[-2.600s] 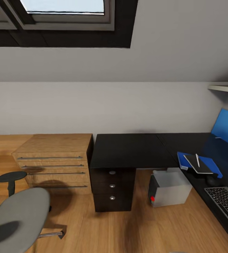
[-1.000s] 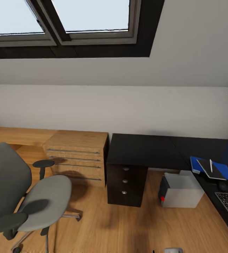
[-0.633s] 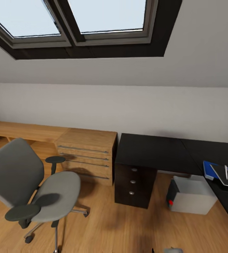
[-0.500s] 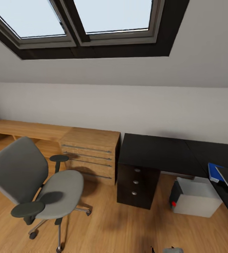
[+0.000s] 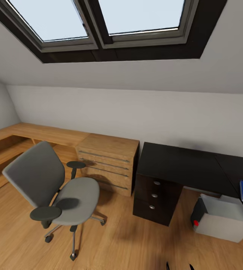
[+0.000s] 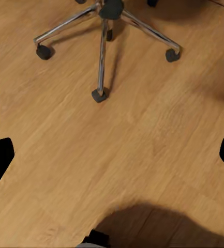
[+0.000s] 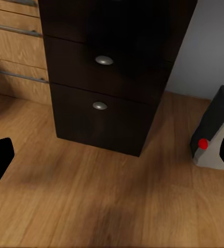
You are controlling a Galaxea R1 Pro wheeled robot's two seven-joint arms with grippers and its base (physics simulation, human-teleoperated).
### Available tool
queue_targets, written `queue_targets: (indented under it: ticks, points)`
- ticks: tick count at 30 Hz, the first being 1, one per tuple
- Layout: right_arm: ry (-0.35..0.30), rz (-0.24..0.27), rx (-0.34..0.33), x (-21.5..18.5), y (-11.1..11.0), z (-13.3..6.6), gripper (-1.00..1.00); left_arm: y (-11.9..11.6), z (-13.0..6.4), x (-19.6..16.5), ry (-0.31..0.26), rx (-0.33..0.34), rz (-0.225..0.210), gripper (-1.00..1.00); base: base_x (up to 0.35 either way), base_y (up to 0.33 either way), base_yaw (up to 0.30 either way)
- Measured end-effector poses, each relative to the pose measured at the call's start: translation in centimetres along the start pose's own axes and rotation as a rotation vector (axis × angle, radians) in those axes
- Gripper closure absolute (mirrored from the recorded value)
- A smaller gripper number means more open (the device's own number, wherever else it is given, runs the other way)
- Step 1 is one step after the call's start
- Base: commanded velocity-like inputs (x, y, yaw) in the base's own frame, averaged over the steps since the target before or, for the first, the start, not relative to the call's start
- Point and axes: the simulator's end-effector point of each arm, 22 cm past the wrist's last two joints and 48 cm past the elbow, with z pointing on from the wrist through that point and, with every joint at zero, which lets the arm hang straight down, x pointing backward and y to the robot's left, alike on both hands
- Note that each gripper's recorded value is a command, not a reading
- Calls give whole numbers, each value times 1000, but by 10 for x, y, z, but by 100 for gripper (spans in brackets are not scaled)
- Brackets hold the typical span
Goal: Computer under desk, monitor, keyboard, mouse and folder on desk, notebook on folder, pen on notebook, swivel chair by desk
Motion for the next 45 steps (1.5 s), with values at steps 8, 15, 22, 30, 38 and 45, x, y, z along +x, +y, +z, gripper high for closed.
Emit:
queue_targets:
  ticks: [8, 15, 22, 30, 38, 45]
  points:
    - [7, 0, 68, -2, -16, -6, -100, 14, -35, -35, -272, -93, -100, -100, 0, 0, 173]
    - [13, -2, 104, -3, -24, -12, -100, 11, -56, -25, -272, -145, -76, -100, 0, 0, 139]
    - [19, -3, 105, -4, -25, -17, -100, 11, -62, -23, -266, -142, -64, -100, 0, 0, 137]
    - [27, -6, 103, -4, -26, -23, -100, 13, -67, -22, -259, -142, -59, -100, 0, 0, 164]
    - [34, -10, 97, -1, -24, -24, -100, 45, -63, -22, -260, -174, -12, -100, 0, 0, 210]
    - [40, -13, 94, 1, -25, -24, -100, 87, -56, -30, -275, -206, 48, -100, 0, 0, 212]
